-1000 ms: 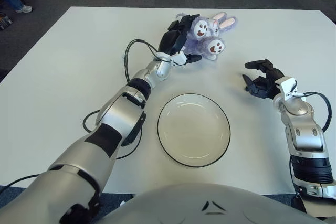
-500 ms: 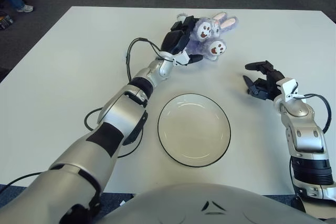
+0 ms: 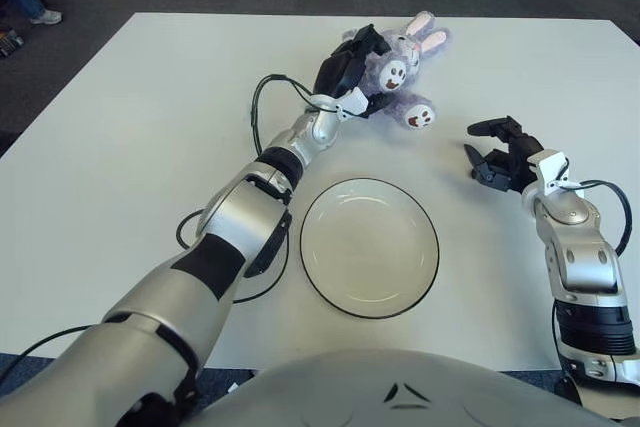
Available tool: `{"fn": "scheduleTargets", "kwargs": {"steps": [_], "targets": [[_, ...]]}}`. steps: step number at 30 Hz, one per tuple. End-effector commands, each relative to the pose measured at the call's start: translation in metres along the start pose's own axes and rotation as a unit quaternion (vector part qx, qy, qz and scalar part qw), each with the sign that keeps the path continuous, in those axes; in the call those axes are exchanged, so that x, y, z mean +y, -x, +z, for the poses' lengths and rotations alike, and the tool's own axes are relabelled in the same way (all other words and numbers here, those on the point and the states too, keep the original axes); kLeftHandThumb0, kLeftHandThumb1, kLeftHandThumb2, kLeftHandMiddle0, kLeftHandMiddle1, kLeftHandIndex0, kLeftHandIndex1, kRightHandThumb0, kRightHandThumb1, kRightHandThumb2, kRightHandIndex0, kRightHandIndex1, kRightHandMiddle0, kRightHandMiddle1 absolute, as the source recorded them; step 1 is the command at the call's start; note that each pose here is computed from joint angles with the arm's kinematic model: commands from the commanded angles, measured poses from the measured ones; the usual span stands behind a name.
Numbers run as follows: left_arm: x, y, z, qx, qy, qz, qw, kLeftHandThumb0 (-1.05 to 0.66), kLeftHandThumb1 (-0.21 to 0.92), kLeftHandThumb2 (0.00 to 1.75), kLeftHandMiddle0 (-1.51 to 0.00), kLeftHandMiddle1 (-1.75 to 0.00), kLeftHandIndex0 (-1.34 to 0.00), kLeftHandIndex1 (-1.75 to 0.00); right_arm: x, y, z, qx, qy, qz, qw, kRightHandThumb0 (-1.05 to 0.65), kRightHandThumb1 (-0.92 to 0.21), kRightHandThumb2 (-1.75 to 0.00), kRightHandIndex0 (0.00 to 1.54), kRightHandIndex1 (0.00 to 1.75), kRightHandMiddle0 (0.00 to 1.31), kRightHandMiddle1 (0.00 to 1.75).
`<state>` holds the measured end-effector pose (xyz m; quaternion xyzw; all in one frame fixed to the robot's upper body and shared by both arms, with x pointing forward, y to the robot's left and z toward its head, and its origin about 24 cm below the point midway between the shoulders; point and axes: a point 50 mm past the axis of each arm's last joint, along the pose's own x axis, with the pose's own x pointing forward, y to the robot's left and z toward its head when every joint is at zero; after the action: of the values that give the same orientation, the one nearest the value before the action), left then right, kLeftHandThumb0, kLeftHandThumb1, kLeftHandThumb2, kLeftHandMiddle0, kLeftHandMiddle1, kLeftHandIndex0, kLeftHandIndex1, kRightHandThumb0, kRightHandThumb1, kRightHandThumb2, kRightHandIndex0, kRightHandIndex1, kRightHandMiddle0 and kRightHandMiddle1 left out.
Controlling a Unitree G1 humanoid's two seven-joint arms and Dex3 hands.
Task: Put the doll into the plate.
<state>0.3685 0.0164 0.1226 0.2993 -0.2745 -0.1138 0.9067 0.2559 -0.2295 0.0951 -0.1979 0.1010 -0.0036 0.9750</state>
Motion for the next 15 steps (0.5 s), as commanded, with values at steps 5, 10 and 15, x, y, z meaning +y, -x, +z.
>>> {"fn": "scheduleTargets", "kwargs": {"steps": [5, 10, 15], "targets": [[0.0019, -0.0038, 0.0017, 0.009, 0.003, 0.016, 1.0, -0.01, 0.3, 1.34, -0.52, -1.74, -0.49, -1.74, 0.0004, 0.0013, -0.0051, 0.005, 0.002, 0.014, 1.0, -0.5, -0.61, -0.91, 0.46, 1.6, 0.0, 1.44], [0.0015, -0.0034, 0.0018, 0.012, 0.007, 0.023, 1.0, -0.01, 0.27, 1.37, -0.54, -1.75, -0.52, -1.74, 0.0011, 0.0013, -0.0066, 0.007, 0.01, 0.018, 1.0, -0.5, -0.61, -0.92, 0.45, 1.43, 0.0, 1.44], [0.0014, -0.0035, 0.0023, 0.013, 0.008, 0.03, 0.999, -0.01, 0.24, 1.41, -0.56, -1.75, -0.55, -1.73, 0.0015, 0.0015, -0.0071, 0.004, 0.014, 0.021, 1.0, -0.53, -0.64, -0.89, 0.48, 1.45, 0.0, 1.4]]}}
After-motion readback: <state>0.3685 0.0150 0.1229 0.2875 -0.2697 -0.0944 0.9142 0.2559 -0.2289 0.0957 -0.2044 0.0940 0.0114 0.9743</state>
